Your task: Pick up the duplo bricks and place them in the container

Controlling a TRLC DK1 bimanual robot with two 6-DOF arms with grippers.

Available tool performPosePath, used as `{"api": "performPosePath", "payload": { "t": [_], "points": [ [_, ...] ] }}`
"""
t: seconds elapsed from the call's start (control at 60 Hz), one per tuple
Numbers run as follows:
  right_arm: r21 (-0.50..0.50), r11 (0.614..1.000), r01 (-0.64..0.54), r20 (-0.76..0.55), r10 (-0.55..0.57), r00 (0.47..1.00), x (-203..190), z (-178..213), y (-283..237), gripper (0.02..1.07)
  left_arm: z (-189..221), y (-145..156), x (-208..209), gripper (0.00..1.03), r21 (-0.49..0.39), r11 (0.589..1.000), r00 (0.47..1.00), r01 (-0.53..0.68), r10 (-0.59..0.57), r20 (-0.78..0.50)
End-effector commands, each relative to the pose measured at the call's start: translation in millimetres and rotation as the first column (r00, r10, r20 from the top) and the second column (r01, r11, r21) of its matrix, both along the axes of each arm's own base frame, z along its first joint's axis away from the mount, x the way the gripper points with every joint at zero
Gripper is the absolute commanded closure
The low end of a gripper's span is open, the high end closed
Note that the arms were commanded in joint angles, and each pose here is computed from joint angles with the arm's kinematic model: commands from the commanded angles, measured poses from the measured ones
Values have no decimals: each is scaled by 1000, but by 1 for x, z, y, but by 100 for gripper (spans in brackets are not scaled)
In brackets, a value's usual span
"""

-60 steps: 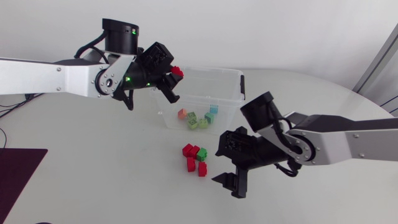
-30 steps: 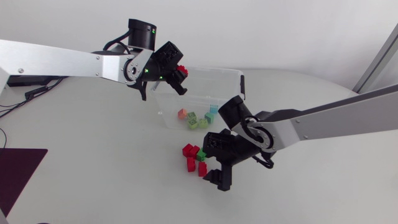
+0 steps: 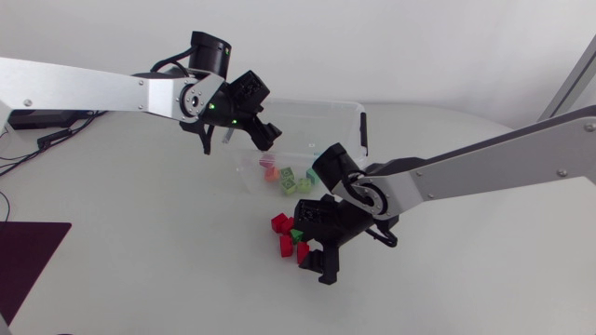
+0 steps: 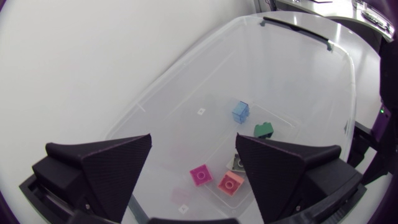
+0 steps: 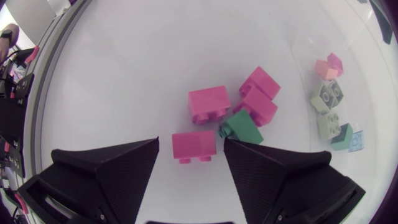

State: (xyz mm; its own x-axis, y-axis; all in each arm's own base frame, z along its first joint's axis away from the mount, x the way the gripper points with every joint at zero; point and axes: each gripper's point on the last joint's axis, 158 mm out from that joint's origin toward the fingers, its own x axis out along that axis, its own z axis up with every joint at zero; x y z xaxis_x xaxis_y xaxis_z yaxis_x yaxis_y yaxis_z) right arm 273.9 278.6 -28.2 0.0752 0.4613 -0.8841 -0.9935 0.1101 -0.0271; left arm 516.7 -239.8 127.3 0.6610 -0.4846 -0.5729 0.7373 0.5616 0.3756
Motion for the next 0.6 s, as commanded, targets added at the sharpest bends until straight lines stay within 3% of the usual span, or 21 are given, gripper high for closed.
{"api": "performPosePath", "payload": {
  "t": [0.0,0.083,0.283,0.333,0.483,0.583],
  "points": [
    [-38,999,-29,-36,28,999,-8,-14,-3,48,1,5,-24,5,37,998,999,41,-41,2],
    [-45,999,-27,-41,25,999,-10,-16,-3,62,-6,8,-47,5,80,995,998,66,-68,16],
    [-48,998,-33,-51,30,998,-19,-16,-2,93,-20,20,-82,5,238,971,977,23,-72,199],
    [-43,999,-31,-43,29,999,-20,-11,-2,93,-26,23,-92,5,292,956,967,11,-84,240],
    [-21,1000,-17,-16,16,1000,-23,6,-5,94,-29,25,-122,5,344,939,946,-8,-104,308],
    [-7,1000,-8,3,8,1000,-27,20,-8,95,-27,26,-136,5,340,940,938,-21,-99,333]
  ]
}}
